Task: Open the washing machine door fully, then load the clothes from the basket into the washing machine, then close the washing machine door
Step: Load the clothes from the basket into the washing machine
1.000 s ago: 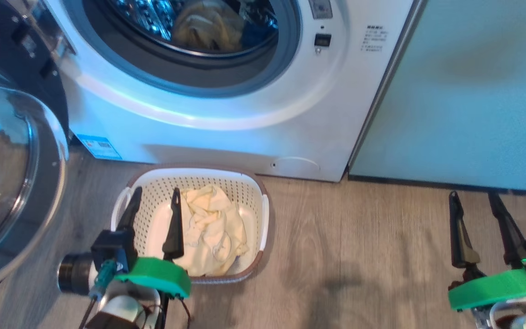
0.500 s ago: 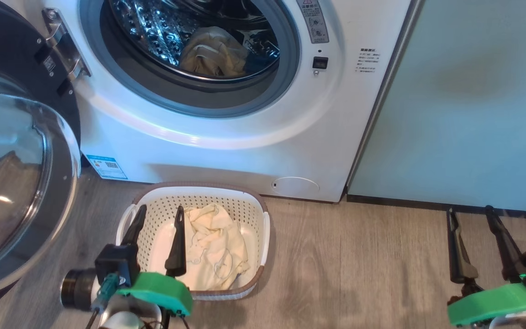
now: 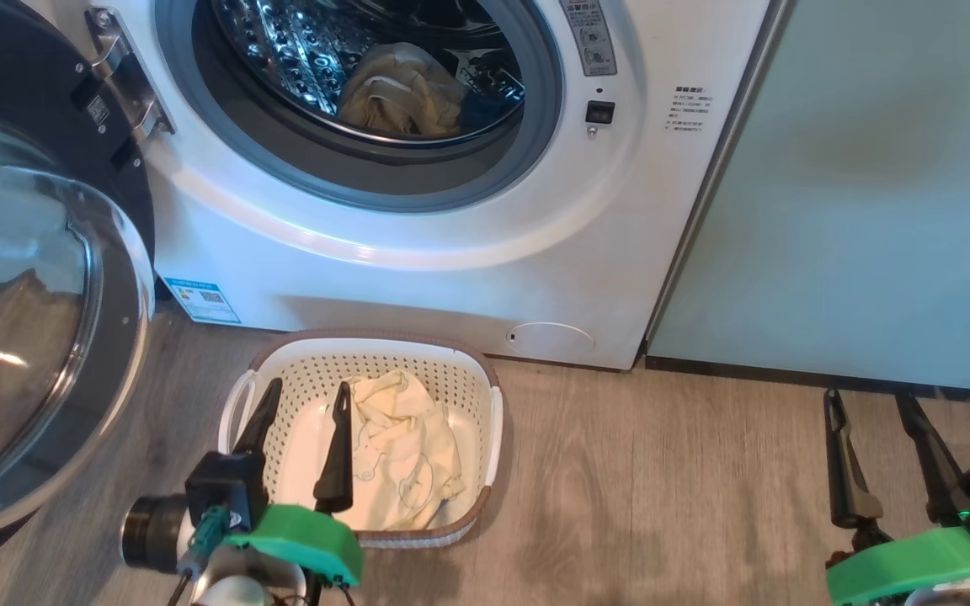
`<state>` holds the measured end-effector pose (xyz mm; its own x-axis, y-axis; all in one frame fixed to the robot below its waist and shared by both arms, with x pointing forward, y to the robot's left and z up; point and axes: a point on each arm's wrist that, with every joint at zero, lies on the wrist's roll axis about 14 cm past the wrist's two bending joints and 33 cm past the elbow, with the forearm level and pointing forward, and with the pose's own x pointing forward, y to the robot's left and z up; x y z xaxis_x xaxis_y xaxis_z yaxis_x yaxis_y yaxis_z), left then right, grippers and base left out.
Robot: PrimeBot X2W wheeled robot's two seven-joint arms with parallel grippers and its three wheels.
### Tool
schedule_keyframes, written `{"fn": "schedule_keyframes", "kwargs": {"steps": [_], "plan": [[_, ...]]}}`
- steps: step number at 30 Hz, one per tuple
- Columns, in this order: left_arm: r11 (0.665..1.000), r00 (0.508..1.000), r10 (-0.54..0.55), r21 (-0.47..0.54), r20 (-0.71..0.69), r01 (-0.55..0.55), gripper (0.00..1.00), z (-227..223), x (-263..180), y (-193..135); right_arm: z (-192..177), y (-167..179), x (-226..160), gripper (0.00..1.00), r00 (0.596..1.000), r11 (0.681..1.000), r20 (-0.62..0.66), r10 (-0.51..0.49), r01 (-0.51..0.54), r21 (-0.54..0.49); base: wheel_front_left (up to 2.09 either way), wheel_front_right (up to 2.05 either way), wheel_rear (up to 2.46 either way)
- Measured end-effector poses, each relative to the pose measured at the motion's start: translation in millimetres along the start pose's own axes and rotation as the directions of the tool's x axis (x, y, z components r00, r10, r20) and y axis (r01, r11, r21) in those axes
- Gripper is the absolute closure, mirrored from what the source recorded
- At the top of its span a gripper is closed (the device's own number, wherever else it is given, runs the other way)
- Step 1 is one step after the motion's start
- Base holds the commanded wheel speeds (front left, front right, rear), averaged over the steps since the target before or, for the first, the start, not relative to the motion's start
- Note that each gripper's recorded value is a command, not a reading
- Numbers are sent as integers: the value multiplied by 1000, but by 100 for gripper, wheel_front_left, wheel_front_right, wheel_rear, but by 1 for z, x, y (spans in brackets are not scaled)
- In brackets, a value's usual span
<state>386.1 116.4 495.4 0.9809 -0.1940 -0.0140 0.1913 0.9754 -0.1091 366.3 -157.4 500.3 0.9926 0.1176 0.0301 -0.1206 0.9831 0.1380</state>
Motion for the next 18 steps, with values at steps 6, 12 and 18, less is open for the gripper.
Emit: {"fn": "schedule_keyframes", "kwargs": {"steps": [6, 12, 18], "plan": [[1000, 1000, -1, 2, -12, 1, 0, -4, 1, 0, -1, -1, 0, 0, 1000, 1000, -4, -4, 4, 0, 0, 0, 0], [1000, 1000, -7, 3, -17, 7, 0, -6, 8, -1, -5, -3, 0, 0, 1000, 1000, -14, -11, 11, 4, 0, 0, 0], [1000, 999, -2, 0, -45, 2, 0, -16, 19, 1, -14, -5, 3, 0, 999, 1000, -39, -16, 17, 8, 0, 0, 0]]}}
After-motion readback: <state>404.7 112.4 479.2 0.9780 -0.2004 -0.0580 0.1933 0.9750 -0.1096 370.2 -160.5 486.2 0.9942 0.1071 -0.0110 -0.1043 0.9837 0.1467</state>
